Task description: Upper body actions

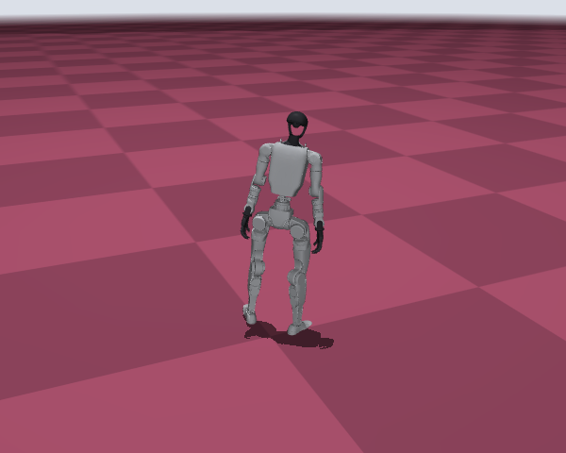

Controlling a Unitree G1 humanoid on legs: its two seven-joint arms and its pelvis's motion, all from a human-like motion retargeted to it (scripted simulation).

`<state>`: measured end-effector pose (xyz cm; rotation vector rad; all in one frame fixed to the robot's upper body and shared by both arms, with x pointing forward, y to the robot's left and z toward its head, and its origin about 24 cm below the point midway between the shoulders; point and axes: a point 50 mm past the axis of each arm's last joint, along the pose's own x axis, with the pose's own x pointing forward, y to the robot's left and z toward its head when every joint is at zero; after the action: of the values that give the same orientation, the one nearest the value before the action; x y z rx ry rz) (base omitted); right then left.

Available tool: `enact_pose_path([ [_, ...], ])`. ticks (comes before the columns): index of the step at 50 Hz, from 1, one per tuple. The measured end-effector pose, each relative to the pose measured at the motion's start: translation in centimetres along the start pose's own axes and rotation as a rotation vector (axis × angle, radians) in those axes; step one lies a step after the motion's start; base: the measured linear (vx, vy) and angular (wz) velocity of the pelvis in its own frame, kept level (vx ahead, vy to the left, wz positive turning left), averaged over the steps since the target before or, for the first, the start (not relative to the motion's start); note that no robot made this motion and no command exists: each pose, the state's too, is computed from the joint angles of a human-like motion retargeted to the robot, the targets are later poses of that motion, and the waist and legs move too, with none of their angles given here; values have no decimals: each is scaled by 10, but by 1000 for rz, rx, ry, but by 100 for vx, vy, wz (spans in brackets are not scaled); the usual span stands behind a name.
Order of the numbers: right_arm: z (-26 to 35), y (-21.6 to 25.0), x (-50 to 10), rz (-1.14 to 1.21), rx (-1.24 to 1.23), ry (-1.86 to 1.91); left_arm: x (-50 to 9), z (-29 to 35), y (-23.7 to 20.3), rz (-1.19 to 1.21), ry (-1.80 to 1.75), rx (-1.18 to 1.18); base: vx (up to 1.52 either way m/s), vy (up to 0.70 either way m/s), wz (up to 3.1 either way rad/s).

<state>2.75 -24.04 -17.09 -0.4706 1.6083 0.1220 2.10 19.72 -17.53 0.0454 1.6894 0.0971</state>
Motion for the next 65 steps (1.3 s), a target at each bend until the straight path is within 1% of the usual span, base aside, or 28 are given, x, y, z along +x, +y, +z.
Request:
enact_pose_path([
  [2, 39, -12, -5, -31, -69, -109, -5, 29, -2, -3, -80, -10, -12, 3, -21],
  [5, 108, -30, -24, -94, -158, -302, -22, 89, -7, -4, -255, -8, -33, 5, -8],
  [10, 216, -71, -89, -253, -230, -675, -86, 203, -7, 61, -654, 61, -43, 3, 3],
  [13, 250, -85, -121, -305, -298, -774, -124, 244, -1, 85, -770, 128, -20, 1, -16],
  [15, 270, -87, -141, -329, -351, -810, -151, 266, 4, 97, -812, 160, -25, 1, -11],
  [17, 278, -85, -148, -331, -349, -824, -167, 279, 5, 129, -843, 172, -12, -3, -2],
  [20, 272, -84, -141, -301, -277, -828, -176, 286, -3, 155, -890, 188, 2, -1, 1],
  [22, 265, -77, -132, -266, -259, -816, -172, 284, -6, 132, -913, 189, 14, 2, 3],
  [25, 240, -65, -106, -210, -262, -740, -153, 269, -8, 85, -889, 199, 21, 3, 26],
  [27, 213, -59, -83, -200, -243, -653, -129, 249, -9, 67, -814, 177, 20, -1, 29],
  [30, 159, -49, -48, -210, -238, -489, -87, 204, -14, 60, -665, 71, 27, -3, 16],
  [32, 120, -36, -29, -205, -277, -370, -60, 167, -13, 54, -564, 10, 34, -9, -18],
  [36, 39, -6, -5, -149, -312, -127, -19, 84, -4, 41, -311, -13, 42, -8, -3],
  [38, 4, 2, -1, -74, -293, 14, -9, 49, -8, 7, -148, -14, 25, 2, 50],
  [40, -26, 14, -1, 31, -219, 159, -5, 21, -21, -26, -11, -36, 4, -3, 19],
  [42, -45, 22, -2, 93, -130, 225, -1, 1, -25, -29, 41, -114, -10, -8, -21],
  [44, -63, 26, -4, 113, -73, 269, 2, -22, -25, -44, 81, -176, 5, 1, -2],
  [47, -85, 30, -7, 81, -58, 338, 4, -49, -31, -57, 157, -221, 24, 7, 5],
  [50, -83, 32, -6, 67, -63, 318, 4, -56, -32, -62, 167, -244, 2, -1, -1],
  [53, -60, 29, -3, 82, -101, 237, 4, -50, -26, -53, 143, -270, -2, -2, -1],
  [57, -17, 21, 0, 61, -203, 105, 3, -30, -18, -30, 104, -229, 0, 0, 0],
  [60, 29, 13, -3, 26, -260, -39, -1, 4, -11, -6, 8, -166, -8, 3, 12],
  [65, 125, -20, -29, -80, -302, -391, -28, 102, -10, 71, -289, 40, -26, 14, -23],
])
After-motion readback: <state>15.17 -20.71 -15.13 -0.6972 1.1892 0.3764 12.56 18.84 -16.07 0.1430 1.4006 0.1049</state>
